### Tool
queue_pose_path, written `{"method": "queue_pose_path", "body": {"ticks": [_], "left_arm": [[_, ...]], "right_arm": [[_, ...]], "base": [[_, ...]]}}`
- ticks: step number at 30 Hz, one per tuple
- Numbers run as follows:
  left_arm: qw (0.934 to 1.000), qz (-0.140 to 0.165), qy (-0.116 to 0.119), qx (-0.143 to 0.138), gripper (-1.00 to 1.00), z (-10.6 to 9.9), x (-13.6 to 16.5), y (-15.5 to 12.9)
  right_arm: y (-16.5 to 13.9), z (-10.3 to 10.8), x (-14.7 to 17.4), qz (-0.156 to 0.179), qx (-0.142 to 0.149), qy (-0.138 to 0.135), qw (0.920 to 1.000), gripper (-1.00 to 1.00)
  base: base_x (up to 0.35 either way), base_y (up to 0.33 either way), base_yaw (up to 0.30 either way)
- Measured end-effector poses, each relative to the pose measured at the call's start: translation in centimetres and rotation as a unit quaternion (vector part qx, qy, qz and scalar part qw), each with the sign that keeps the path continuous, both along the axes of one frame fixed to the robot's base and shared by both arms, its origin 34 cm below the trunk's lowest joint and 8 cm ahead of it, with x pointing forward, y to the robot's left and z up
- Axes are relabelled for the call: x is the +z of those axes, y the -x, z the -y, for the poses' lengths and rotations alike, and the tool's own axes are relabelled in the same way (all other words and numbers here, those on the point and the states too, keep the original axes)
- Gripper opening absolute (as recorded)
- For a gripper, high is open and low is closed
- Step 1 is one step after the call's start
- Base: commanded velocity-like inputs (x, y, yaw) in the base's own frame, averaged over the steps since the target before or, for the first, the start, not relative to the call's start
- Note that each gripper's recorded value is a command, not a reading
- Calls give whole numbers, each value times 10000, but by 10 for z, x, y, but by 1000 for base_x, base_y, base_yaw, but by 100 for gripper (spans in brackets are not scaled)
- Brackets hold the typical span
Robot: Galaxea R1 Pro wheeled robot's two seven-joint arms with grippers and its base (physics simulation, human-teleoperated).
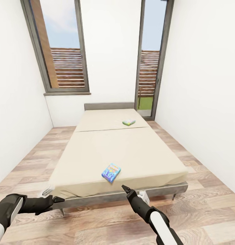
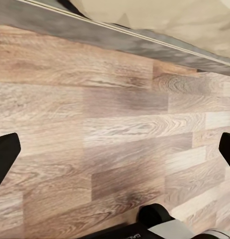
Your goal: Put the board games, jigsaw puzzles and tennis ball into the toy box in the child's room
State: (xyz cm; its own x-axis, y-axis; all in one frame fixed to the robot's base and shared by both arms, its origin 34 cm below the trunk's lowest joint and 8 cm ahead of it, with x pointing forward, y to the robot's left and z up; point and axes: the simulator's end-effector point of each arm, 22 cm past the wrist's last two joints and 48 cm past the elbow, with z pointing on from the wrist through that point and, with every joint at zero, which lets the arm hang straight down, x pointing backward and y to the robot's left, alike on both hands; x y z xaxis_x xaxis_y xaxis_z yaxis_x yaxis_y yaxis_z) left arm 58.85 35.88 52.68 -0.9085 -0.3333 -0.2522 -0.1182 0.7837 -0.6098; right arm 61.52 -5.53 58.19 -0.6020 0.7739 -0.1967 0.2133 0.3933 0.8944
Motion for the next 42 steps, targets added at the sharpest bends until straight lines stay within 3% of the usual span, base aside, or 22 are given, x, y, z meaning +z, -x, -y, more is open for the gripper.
{"method": "queue_pose_path", "body": {"ticks": [16,34,42], "left_arm": [[10000,0,-5,-3,100,0,-34,7],[10000,10,9,5,100,0,-33,7],[9997,89,231,-68,100,8,-27,6]], "right_arm": [[7,-1,-34,10,15,-1,10000,100],[7,0,-34,6,7,-5,10000,100],[7,0,-33,17,8,-19,10000,100]], "base": [[0,0,0],[22,33,0],[46,64,0]]}}
